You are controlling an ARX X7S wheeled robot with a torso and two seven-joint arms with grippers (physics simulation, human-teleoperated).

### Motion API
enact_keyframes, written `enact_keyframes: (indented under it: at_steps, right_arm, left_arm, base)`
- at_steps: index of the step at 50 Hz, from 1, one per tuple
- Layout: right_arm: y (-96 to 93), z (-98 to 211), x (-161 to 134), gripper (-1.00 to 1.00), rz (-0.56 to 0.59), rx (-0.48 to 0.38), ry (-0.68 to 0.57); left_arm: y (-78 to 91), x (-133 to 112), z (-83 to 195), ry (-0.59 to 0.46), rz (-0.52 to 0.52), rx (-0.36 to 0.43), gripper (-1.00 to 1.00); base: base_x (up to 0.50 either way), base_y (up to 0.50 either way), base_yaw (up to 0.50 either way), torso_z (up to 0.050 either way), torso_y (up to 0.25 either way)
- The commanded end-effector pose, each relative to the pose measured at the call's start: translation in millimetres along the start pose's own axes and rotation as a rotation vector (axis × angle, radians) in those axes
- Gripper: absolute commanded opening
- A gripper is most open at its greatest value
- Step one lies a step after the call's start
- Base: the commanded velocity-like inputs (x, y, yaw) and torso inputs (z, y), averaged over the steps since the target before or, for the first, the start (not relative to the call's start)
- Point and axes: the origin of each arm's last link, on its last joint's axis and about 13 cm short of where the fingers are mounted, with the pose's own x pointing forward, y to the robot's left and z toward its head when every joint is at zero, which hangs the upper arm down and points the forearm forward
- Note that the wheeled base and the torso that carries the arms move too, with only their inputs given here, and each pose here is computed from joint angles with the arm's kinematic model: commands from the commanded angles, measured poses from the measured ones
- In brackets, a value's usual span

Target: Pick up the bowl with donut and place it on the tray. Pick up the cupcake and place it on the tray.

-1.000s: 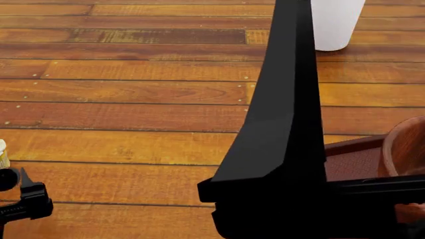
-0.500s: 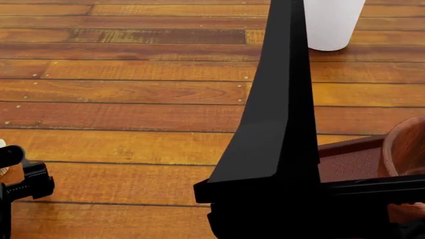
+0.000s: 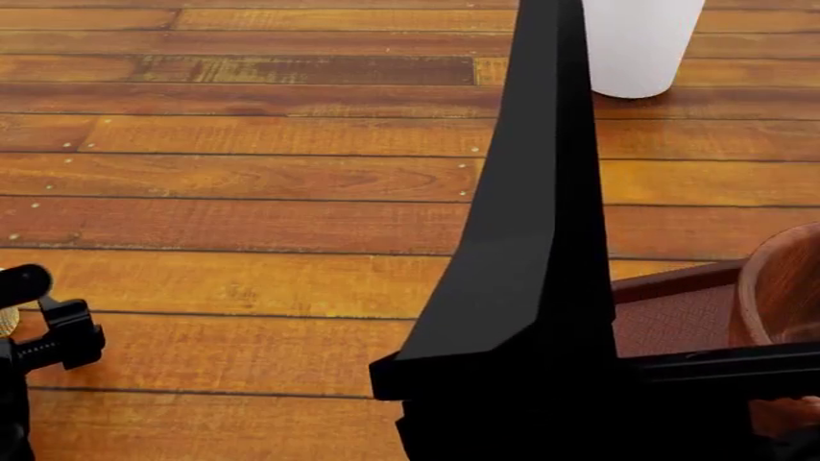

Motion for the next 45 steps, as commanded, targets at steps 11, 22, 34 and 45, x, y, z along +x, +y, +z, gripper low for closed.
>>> enact_keyframes:
  at_steps: [11,22,34,45]
  right_arm:
    - [-1.7,2,-1,1.00,0.001,0.002,0.007]
    - [-1.5,1,-1,1.00,-0.006,0.005,0.011]
    - [-5.2,-2,3,1.00,-0.094,-0.051,0.020]
    - [-22.4,-1,18,1.00,-0.266,-0.159,0.068]
  left_arm:
    - [0.7,4,-6,0.013,0.033,-0.005,1.00]
    - [2.3,2,-3,-0.003,0.024,-0.016,-1.00]
    - [1.0,-48,61,-0.183,-0.173,-0.063,-1.00]
    - [-8.4,-104,130,-0.356,-0.518,-0.086,-1.00]
  base:
    - [0.00,0.00,0.00,0.000,0.000]
    - [0.00,0.00,0.00,0.000,0.000]
    - [0.00,0.00,0.00,0.000,0.000]
    - [0.00,0.00,0.00,0.000,0.000]
